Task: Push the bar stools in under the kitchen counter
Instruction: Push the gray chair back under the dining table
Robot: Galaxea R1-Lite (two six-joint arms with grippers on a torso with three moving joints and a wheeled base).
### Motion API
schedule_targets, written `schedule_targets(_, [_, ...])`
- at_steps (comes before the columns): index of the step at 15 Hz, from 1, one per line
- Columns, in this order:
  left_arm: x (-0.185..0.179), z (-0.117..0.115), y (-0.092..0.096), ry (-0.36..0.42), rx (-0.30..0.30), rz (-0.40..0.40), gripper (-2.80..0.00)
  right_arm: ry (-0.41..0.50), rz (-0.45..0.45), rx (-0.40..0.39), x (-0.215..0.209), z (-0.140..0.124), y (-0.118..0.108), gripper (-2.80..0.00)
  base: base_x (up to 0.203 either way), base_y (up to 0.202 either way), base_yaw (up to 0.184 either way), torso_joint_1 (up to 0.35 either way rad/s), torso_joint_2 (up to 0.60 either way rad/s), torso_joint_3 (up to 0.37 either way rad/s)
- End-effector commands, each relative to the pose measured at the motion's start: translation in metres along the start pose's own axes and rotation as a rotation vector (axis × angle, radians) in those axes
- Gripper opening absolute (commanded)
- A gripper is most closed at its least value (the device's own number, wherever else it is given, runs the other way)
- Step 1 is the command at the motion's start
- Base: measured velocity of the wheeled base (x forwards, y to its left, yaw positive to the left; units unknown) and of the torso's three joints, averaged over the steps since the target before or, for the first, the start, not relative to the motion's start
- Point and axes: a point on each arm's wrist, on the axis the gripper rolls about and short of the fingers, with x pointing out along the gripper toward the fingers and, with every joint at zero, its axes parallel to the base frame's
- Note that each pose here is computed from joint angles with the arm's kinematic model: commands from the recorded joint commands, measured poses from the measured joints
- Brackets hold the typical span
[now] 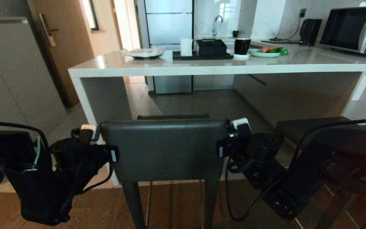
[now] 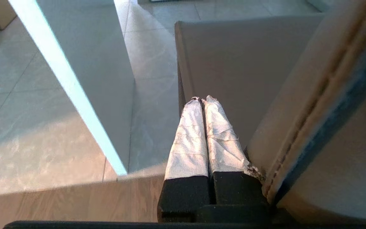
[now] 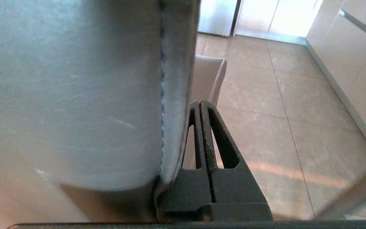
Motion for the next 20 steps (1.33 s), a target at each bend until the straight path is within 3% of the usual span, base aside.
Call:
schedule_targets(1, [-0.0009,0.0019,-0.0001,-0.011,-0.001,-0.002,-2.80,0.002,-0.003,-0.002,0.0007,-0.0019,0.0003,-2.80,0.191,0.000,0.000,0.002,0.00,-0.001])
schedule_targets(20, [-0.0015,0.0065,0.0008,-0.027,-0.005,0.000,-2.80,-0.009,-0.001,-0.019,0.0029,0.0004,0.0018,-2.80,0.187,0.000,0.001,0.002,0.00,0.003])
